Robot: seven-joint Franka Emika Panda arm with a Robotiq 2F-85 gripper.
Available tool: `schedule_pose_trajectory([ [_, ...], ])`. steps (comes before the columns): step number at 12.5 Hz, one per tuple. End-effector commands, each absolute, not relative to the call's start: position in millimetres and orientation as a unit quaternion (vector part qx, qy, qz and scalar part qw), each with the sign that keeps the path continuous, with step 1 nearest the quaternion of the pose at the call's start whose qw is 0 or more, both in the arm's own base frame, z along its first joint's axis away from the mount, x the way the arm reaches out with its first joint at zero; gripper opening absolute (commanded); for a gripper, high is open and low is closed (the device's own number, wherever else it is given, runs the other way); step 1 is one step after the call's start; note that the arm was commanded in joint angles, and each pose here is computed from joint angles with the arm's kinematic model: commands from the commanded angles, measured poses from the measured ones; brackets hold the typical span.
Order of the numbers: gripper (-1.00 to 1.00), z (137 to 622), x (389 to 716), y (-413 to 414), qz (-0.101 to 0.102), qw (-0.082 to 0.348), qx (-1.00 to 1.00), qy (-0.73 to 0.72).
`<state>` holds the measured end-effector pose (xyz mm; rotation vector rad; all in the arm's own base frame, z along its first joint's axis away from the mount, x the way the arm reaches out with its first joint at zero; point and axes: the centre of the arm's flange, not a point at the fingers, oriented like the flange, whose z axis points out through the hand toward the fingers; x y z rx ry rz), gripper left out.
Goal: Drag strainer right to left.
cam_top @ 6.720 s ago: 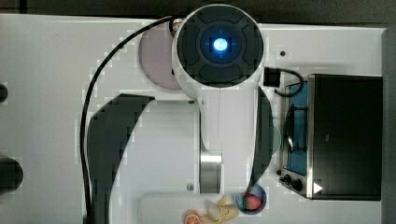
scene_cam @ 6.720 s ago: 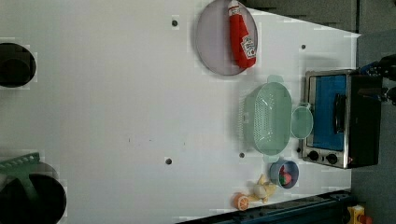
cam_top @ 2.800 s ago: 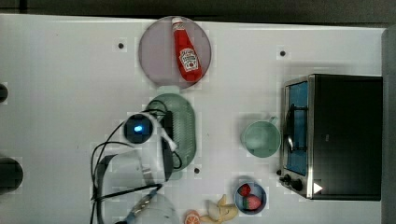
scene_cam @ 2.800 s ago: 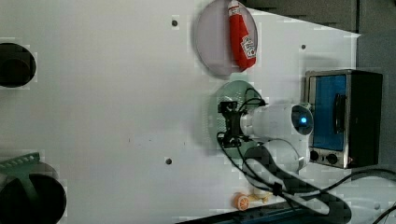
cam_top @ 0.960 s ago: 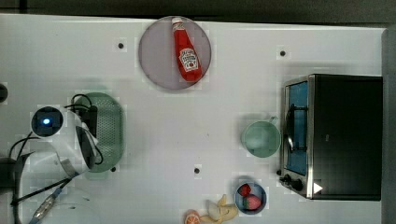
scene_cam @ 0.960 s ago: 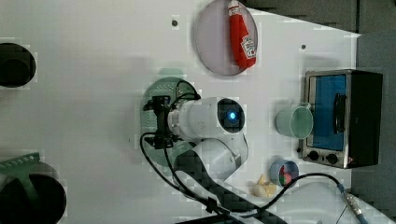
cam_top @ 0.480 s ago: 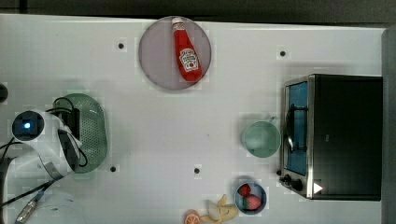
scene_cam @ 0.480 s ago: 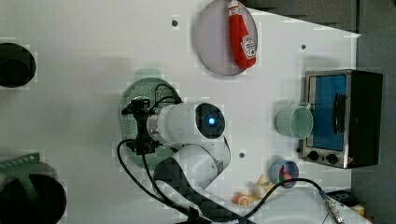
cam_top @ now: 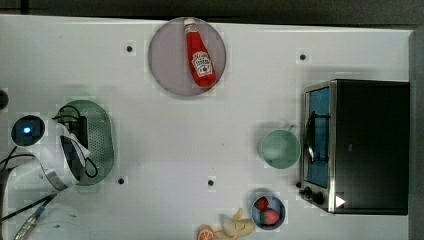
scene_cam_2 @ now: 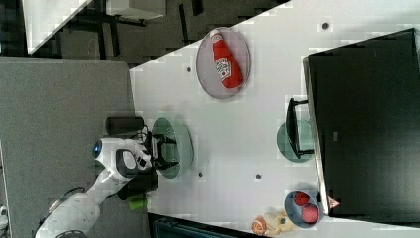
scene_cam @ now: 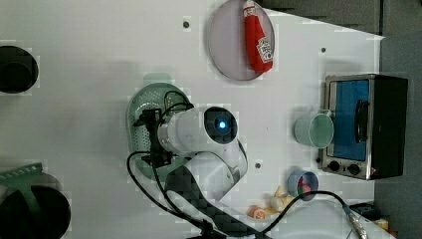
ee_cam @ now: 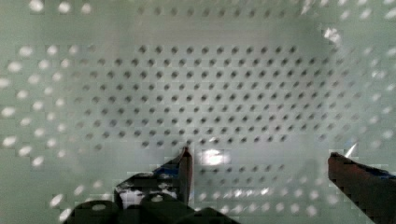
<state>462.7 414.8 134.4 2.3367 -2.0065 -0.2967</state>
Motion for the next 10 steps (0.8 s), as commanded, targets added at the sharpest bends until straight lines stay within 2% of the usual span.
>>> schedule_pose_trajectory([
  [1,1.00,261.6,513.4,384.1,-0.068,-0.042,0.819,-0.569],
  [4,1.00,369.4,553.2,306.9,-0.036,-0.072,0.835,-0.544],
  [6,1.00,436.7,568.4,235.4,-0.019,-0.088,0.847,-0.524],
  [8,1.00,489.9,569.6,152.1,-0.003,-0.078,0.871,-0.486],
  [10,1.00,526.4,559.7,68.0,0.015,-0.042,0.902,-0.430],
])
